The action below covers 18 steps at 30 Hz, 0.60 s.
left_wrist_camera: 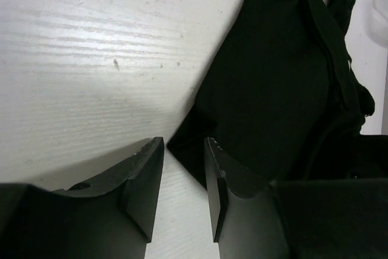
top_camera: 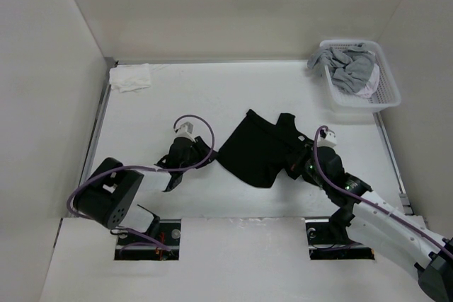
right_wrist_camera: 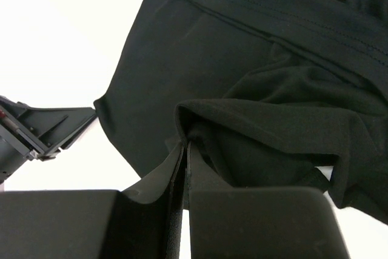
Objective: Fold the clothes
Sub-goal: Fold the tank top
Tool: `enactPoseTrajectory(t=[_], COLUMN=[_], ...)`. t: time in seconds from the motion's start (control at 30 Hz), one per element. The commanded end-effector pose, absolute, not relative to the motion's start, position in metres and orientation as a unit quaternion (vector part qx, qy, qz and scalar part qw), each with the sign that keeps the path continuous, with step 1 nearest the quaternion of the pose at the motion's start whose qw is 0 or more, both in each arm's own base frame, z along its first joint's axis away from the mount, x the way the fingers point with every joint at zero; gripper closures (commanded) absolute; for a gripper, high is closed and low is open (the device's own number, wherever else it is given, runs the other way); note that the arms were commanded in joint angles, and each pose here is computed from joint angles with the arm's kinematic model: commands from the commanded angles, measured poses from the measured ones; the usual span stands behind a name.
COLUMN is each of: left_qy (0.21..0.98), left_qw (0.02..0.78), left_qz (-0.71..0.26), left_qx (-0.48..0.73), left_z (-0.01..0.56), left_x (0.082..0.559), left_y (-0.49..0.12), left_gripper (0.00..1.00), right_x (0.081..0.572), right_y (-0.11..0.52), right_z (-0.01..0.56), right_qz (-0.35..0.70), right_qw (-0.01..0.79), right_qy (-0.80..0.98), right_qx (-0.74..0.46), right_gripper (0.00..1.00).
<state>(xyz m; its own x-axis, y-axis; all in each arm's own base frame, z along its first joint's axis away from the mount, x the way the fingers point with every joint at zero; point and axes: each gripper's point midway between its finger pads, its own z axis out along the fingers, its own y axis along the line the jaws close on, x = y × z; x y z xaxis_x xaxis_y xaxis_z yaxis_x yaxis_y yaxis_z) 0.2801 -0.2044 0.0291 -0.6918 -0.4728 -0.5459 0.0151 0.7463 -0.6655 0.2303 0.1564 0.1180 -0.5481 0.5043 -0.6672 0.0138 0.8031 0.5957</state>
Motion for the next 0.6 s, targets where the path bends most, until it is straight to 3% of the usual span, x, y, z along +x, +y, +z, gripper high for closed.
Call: enactPoseTrajectory(t=[0.0,0.43,0.57], left_qy=[0.87,0.883,0.887], left_qw=[0.358,0.341,0.336], left_qz=[-0.311,-0.302,-0.296], left_qx=[-0.134,-0.113,-0.11], left_z=[0.02,0.008,0.004], left_x=[0.269,0.274,0.274], left_y=[-0.19,-0.206,-0.207], left_gripper=[0.69,0.73,0.79], right_x=[0.233,0.234,0.233], right_y=[0.164,0.164,0.165], right_z=[0.127,0.131,0.132], right_qz=[0.294,0.298,0.3], right_qw=[0.46,0.462,0.462], right_qy=[0.824,0.821,0.82], right_qx=[0.153,0.155,0.152], right_gripper=[0.94,0.94,0.94])
